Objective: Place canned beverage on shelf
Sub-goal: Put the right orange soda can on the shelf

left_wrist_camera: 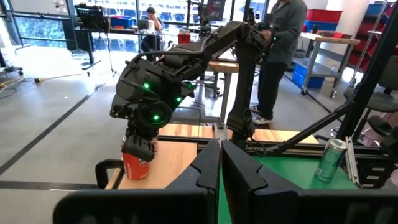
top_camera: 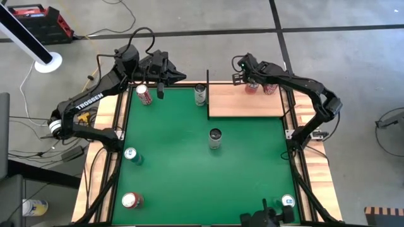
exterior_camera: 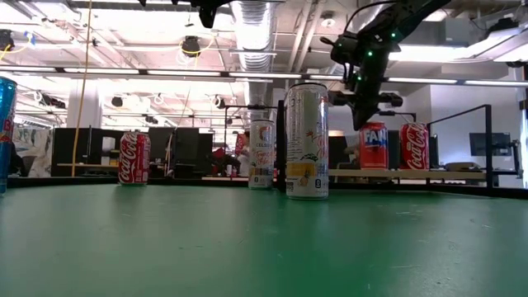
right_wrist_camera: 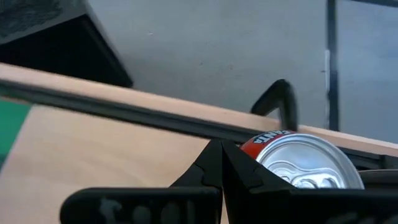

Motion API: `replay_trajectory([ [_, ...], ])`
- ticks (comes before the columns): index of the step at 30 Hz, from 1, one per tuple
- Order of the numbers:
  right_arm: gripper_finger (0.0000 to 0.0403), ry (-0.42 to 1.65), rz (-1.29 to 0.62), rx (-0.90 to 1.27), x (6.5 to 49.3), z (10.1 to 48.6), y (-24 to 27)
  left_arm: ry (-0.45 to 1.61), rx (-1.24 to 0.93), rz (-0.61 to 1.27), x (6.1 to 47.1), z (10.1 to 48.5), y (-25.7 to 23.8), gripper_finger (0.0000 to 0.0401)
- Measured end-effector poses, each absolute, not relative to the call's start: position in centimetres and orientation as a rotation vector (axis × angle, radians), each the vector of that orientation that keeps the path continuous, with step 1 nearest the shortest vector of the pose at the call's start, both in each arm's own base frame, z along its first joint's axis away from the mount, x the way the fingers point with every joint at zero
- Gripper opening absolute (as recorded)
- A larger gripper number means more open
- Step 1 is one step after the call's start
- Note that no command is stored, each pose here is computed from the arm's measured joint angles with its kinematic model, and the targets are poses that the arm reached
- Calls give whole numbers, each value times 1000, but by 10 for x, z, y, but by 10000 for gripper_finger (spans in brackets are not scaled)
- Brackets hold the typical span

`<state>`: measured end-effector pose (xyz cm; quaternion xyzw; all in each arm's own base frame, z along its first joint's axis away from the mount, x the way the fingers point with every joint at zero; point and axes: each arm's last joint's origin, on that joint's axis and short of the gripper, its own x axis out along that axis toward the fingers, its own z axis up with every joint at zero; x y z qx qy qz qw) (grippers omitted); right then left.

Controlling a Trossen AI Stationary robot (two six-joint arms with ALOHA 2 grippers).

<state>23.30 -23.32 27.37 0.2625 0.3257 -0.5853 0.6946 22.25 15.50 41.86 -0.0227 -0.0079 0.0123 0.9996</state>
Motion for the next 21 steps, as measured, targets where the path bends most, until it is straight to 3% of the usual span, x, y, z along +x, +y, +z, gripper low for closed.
replay_trajectory([
  [11, 22, 728, -1299, 605, 231, 274, -233, -14, -48, 24, 222, 418, 155, 0],
  [21, 22, 617, -1304, 560, 212, 303, -234, -11, -39, 25, 223, 418, 155, 0],
])
